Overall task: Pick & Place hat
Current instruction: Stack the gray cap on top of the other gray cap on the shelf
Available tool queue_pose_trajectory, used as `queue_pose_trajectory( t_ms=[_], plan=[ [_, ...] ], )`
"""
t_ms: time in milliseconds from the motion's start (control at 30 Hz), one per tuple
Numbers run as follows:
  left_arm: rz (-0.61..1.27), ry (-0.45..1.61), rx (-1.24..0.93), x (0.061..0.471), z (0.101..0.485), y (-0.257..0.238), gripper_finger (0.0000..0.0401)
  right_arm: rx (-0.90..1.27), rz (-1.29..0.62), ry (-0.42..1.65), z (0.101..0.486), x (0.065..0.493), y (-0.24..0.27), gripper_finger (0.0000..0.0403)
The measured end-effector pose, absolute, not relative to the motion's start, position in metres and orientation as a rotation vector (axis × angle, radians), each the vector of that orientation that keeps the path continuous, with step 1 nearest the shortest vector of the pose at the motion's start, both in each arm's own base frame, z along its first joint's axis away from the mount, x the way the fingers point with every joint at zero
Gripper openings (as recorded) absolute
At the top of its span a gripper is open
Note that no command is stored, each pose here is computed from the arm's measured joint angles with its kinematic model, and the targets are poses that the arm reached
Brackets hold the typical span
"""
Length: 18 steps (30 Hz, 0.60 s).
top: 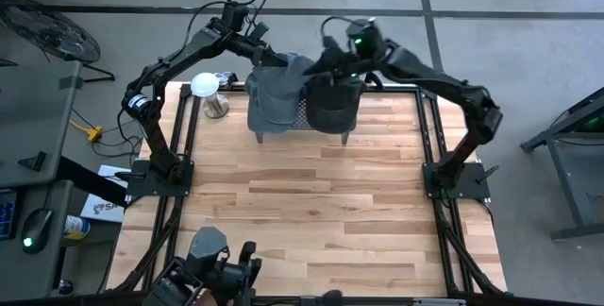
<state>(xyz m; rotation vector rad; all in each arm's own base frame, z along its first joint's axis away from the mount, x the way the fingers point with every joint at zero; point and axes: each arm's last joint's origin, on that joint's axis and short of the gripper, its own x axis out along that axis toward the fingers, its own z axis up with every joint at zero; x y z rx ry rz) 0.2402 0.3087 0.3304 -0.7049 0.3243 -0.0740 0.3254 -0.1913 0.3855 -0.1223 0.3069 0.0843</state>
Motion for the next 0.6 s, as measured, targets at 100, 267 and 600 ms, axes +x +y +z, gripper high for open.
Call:
queue_pose_trajectory(
  t_ms=[100,267,600],
  plan=[
    [-0.071,0.325,-0.704,0.240,0.330,0.309,0.0224,-0.139,0.077,0.310,0.372,0.345,-0.190,0.0140],
    [-0.070,0.326,-0.715,0.241,0.330,0.308,0.0225,-0.168,0.053,0.301,0.354,0.369,-0.190,0.0140],
    [-0.037,0.335,-0.726,0.243,0.330,0.308,0.0225,-0.189,-0.076,0.364,0.322,0.393,-0.198,0.0140]
  ],
)
